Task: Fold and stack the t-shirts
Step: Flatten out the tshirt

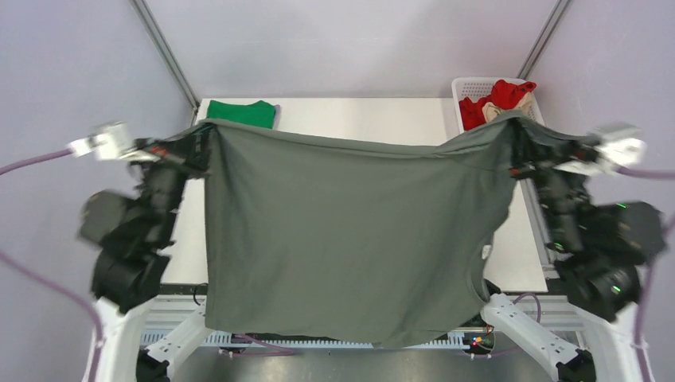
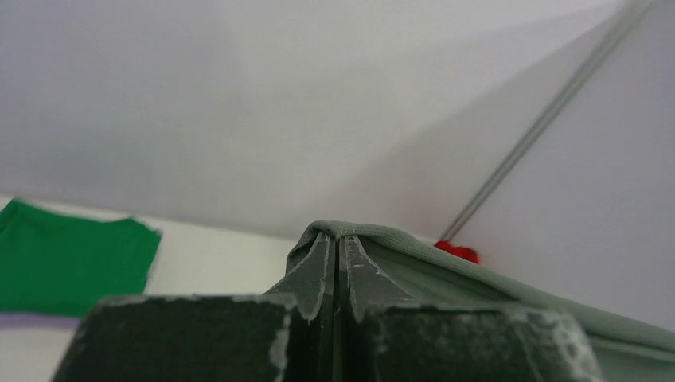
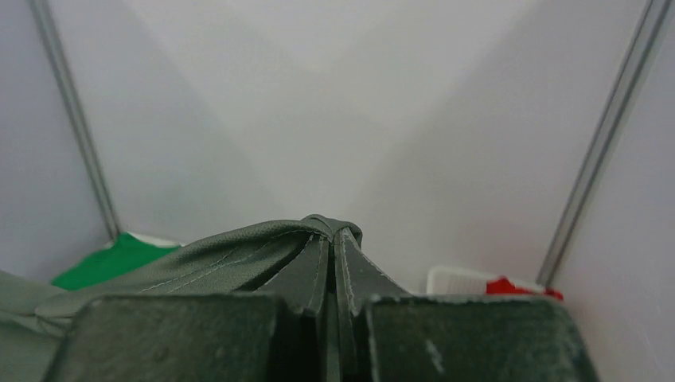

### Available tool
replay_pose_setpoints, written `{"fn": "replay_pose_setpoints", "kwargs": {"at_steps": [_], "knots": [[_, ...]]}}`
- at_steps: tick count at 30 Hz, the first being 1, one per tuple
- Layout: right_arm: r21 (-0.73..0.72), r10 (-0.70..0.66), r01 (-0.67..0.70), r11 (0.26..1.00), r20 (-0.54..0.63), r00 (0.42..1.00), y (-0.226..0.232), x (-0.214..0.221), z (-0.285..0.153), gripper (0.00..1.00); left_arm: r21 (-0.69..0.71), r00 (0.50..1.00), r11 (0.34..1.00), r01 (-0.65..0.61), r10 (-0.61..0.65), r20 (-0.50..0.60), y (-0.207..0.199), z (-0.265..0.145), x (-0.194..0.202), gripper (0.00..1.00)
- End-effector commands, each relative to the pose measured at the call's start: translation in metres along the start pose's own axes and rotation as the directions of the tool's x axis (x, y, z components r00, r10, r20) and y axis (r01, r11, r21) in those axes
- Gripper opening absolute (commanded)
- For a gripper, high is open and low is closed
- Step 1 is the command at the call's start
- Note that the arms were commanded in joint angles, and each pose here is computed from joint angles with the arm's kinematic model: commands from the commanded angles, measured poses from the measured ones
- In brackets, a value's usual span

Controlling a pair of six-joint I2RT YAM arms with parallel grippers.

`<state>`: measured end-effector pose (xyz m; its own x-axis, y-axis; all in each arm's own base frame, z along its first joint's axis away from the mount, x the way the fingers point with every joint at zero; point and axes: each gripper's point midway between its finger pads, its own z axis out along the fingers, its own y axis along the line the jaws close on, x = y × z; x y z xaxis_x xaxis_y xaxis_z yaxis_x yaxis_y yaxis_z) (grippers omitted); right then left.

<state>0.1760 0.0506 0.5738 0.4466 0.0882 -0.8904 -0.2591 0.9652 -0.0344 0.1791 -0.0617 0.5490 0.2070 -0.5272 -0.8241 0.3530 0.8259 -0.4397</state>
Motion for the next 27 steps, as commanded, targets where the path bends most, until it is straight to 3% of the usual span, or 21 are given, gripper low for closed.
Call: {"fn": "replay_pose_setpoints", "kwargs": {"at_steps": [1,6,11,16,18,22,26,27], "knots": [[0.222,-0.049,0.086,0.971,-0.17,0.984,-0.027,0.097,0.019,0.0,-0.337,0.992,0.935,-0.11,0.082,-0.097,0.087,0.048,0.093,0.02],[0.414,-0.067,0.228,0.881,-0.37,0.927,-0.048,0.217,0.03,0.0,-0.589,0.939,0.742,-0.319,0.164,-0.302,0.179,0.073,0.207,0.02],[0.423,-0.081,0.347,0.837,-0.532,0.843,-0.046,0.322,0.052,0.0,-0.622,0.863,0.641,-0.45,0.13,-0.489,0.245,0.106,0.306,0.02],[0.386,-0.091,0.401,0.831,-0.617,0.782,-0.039,0.391,0.081,0.0,-0.608,0.816,0.617,-0.499,0.099,-0.57,0.286,0.14,0.371,0.02],[0.363,-0.099,0.413,0.835,-0.64,0.762,-0.037,0.416,0.096,0.0,-0.599,0.82,0.638,-0.484,0.09,-0.566,0.295,0.162,0.389,0.02],[0.336,-0.108,0.429,0.838,-0.67,0.735,-0.036,0.459,0.123,0.0,-0.579,0.781,0.619,-0.53,0.09,-0.618,0.315,0.189,0.418,0.02],[0.318,-0.101,0.426,0.847,-0.69,0.716,-0.038,0.501,0.149,0.0,-0.576,0.757,0.596,-0.559,0.083,-0.648,0.335,0.209,0.437,0.09],[0.314,-0.096,0.421,0.851,-0.695,0.712,-0.039,0.513,0.157,0.0,-0.577,0.75,0.588,-0.566,0.078,-0.656,0.341,0.212,0.441,0.14]]}}
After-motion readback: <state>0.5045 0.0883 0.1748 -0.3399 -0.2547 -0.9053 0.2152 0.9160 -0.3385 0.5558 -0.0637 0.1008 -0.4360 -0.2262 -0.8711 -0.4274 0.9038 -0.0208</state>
